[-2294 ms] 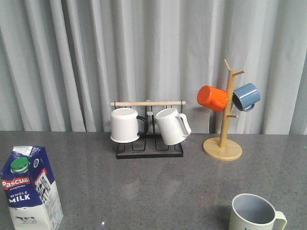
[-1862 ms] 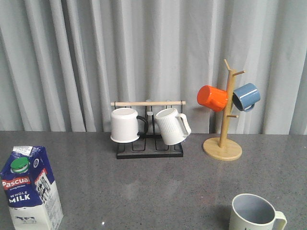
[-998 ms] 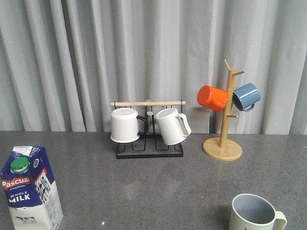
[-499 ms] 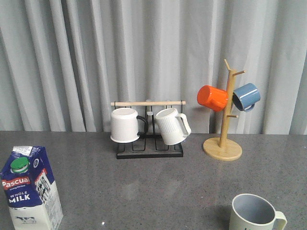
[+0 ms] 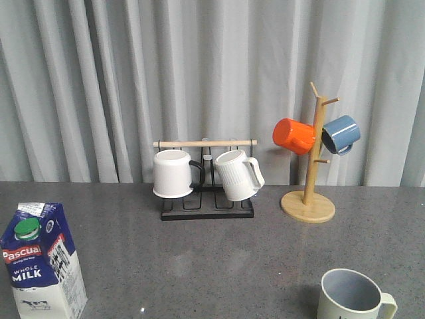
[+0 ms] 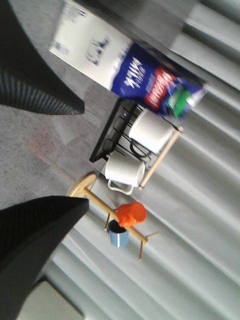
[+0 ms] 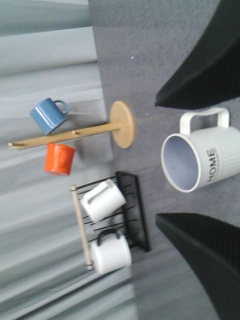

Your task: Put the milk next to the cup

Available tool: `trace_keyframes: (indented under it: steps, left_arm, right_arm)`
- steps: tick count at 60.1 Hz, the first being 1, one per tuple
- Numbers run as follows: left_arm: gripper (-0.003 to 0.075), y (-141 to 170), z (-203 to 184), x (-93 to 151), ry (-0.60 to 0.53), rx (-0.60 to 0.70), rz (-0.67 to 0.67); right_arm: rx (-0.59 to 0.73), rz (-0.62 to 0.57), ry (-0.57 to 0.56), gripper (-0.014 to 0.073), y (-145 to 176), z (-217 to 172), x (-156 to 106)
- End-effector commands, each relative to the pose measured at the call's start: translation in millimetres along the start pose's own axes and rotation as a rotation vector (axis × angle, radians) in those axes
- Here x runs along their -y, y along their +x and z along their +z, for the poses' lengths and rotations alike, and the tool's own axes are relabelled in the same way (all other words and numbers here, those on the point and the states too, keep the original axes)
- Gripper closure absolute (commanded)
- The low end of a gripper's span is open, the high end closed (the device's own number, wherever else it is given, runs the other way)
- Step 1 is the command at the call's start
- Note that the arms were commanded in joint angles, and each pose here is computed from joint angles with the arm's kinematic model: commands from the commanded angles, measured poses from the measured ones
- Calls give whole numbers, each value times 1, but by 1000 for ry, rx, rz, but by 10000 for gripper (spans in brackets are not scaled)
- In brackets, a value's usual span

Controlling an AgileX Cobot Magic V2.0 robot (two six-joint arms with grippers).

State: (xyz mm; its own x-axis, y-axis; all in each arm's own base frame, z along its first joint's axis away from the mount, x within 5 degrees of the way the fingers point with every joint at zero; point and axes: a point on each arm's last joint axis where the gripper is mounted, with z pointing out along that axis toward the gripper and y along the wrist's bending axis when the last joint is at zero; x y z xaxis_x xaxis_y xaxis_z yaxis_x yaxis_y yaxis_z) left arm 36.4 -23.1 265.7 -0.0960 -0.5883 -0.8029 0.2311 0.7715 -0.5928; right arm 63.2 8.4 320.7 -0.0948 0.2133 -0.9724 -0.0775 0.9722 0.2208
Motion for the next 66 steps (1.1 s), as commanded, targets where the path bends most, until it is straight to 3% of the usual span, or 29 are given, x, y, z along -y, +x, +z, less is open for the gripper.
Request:
trace_keyframes:
  steps: [1,12,21,30,40,66]
  left_arm:
    - [362,-25,2,20,18,13,88]
    - [387,-56,27,37,-57,-168,242]
    - [387,-71,48,37,-127,-231,336]
    - [387,-73,58,34,-148,-253,337]
    - [387,-73,59,33,-150,-255,337]
    - [387,-73,59,33,-150,-256,337]
  right_arm:
    - [-3,-114,34,161,-37,4,-5]
    - [-224,-191,99,161,-67,35,-5]
    - [-436,-195,130,161,-47,68,3]
    - [-570,-193,142,161,-17,96,12]
    - [-633,-183,146,163,9,123,20]
    - [-659,-204,142,193,36,172,30]
